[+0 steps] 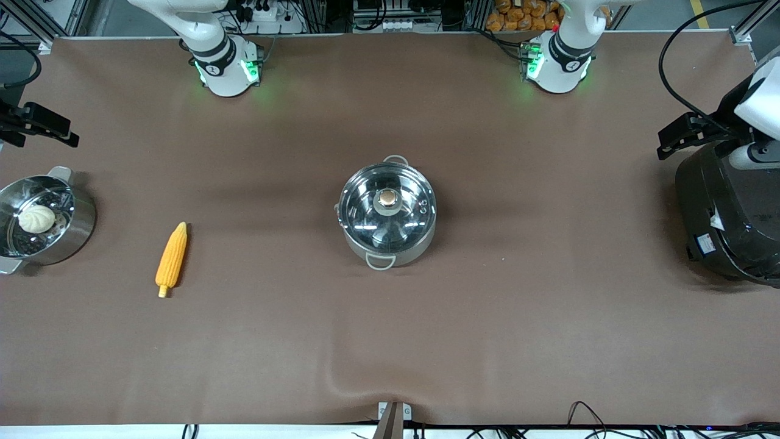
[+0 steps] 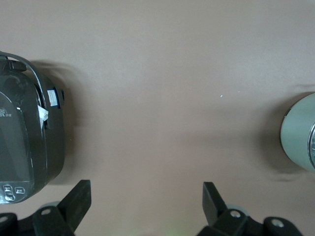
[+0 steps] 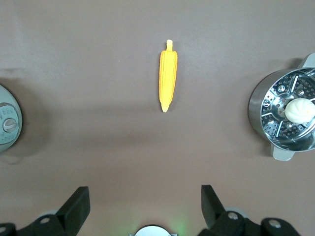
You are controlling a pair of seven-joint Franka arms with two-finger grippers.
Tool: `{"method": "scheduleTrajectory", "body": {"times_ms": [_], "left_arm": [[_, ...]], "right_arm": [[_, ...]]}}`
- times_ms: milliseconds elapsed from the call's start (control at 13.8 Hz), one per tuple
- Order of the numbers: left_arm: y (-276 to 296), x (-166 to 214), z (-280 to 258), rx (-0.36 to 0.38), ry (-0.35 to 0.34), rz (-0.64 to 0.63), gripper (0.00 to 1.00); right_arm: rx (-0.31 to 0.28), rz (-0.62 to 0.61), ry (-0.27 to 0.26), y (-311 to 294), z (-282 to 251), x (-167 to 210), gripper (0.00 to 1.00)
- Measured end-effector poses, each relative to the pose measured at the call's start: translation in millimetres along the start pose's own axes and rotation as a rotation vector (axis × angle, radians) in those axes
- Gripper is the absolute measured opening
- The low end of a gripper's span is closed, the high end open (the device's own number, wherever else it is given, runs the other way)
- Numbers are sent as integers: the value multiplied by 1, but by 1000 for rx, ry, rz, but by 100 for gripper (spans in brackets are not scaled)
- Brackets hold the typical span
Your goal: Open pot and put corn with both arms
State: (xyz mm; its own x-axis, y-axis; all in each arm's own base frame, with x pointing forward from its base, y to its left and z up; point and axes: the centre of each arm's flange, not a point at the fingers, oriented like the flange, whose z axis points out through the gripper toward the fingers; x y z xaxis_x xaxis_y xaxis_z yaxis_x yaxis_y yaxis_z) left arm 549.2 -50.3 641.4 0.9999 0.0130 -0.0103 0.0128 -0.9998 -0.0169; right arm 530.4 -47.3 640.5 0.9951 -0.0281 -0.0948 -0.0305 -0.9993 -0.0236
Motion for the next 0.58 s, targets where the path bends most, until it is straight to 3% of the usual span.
{"method": "scheduleTrajectory", "body": {"times_ms": [579], "left_arm": [[-3,1,-4,-4,8,-7,100]], "right_arm": [[0,0,-6,0,2,1,100]]}}
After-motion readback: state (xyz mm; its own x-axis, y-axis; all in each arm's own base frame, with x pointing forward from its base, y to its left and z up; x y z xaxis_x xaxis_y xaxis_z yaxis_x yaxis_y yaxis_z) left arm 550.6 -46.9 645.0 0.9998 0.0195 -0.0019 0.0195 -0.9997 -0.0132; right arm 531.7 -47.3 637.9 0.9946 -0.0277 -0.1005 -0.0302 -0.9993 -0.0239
